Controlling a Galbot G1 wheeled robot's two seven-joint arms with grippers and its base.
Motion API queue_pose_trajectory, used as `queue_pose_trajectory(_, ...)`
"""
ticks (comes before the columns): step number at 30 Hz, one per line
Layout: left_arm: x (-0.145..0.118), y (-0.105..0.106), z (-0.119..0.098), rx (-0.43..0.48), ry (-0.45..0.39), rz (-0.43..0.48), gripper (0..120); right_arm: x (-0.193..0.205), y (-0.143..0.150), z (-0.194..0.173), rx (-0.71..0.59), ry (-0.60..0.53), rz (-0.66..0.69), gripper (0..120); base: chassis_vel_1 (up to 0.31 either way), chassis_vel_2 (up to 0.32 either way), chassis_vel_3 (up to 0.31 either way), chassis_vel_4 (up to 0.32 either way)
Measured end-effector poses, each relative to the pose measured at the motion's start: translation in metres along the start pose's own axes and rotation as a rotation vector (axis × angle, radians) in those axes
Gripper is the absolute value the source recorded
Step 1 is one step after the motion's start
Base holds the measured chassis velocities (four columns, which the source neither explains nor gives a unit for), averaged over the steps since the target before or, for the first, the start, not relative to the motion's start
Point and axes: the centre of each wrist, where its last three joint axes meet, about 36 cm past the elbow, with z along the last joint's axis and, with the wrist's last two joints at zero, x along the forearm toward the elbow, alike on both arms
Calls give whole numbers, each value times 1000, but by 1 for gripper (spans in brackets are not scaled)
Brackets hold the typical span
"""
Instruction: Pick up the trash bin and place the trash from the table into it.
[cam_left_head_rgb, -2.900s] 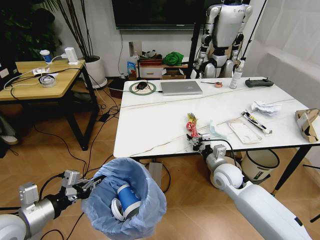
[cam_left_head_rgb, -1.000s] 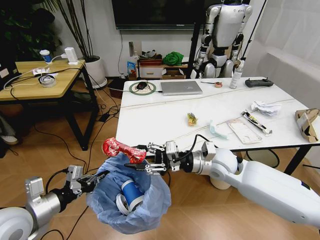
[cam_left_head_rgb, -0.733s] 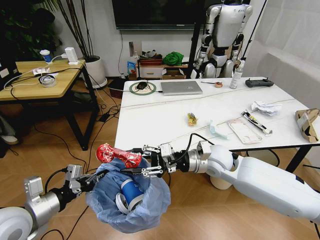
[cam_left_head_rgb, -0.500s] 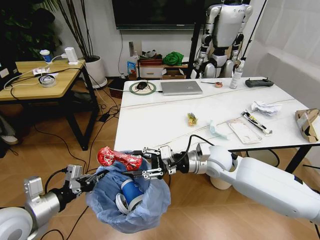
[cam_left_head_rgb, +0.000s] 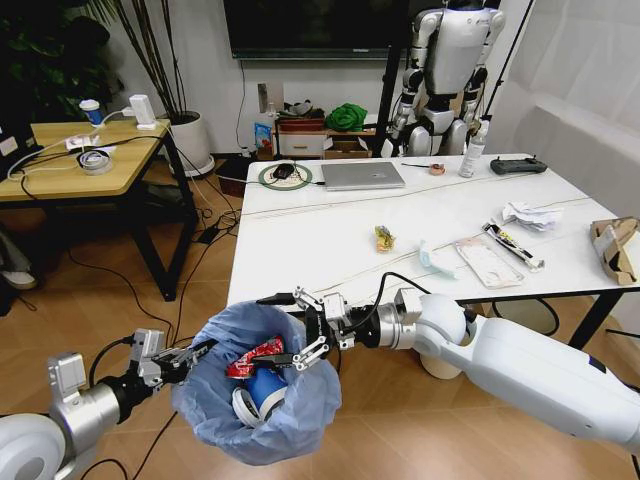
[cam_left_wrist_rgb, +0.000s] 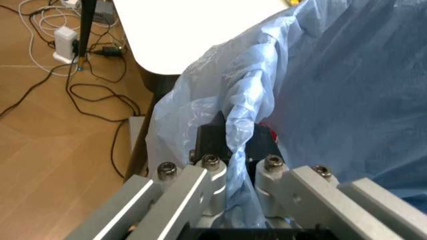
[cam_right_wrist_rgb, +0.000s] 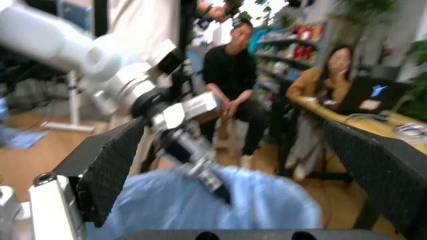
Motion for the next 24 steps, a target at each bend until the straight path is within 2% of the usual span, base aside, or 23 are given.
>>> queue_pose_trajectory(3, 0, 1, 1, 2, -1, -6, 0, 3, -8, -4, -13, -31, 138, 100, 0, 0, 0, 0)
queue_pose_trajectory(4, 0, 1, 1, 2, -1, -6, 0, 3, -8, -4, -13, -31, 138, 100, 0, 0, 0, 0)
queue_pose_trajectory(10, -1, 2, -1, -3, -11, -9, 0, 29, -32, -5, -61, -3, 600, 100, 0, 0, 0, 0)
queue_pose_trajectory(11, -1, 2, -1, -3, -11, -9, 0, 29, -32, -5, -61, -3, 600, 100, 0, 0, 0, 0)
queue_pose_trajectory(14, -1, 2, -2, -4, -13, -7, 0, 41, -44, 0, -84, 55, 776, 100, 0, 0, 0, 0)
queue_pose_trajectory(15, -1, 2, -2, -4, -13, -7, 0, 46, -50, 3, -104, 106, 905, 100, 0, 0, 0, 0)
queue_pose_trajectory(16, -1, 1, -2, -4, -13, -6, 0, 49, -54, 4, -115, 142, 973, 100, 0, 0, 0, 0)
queue_pose_trajectory(17, -1, 1, -2, -4, -13, -6, 0, 49, -54, 4, -115, 142, 973, 100, 0, 0, 0, 0)
queue_pose_trajectory(20, -1, 1, -2, -4, -12, -7, 0, 61, -66, 13, -146, 239, 1125, 100, 0, 0, 0, 0)
queue_pose_trajectory(24, -1, 2, -1, -4, -15, -9, 0, 81, -81, 31, -167, 334, 1233, 100, 0, 0, 0, 0)
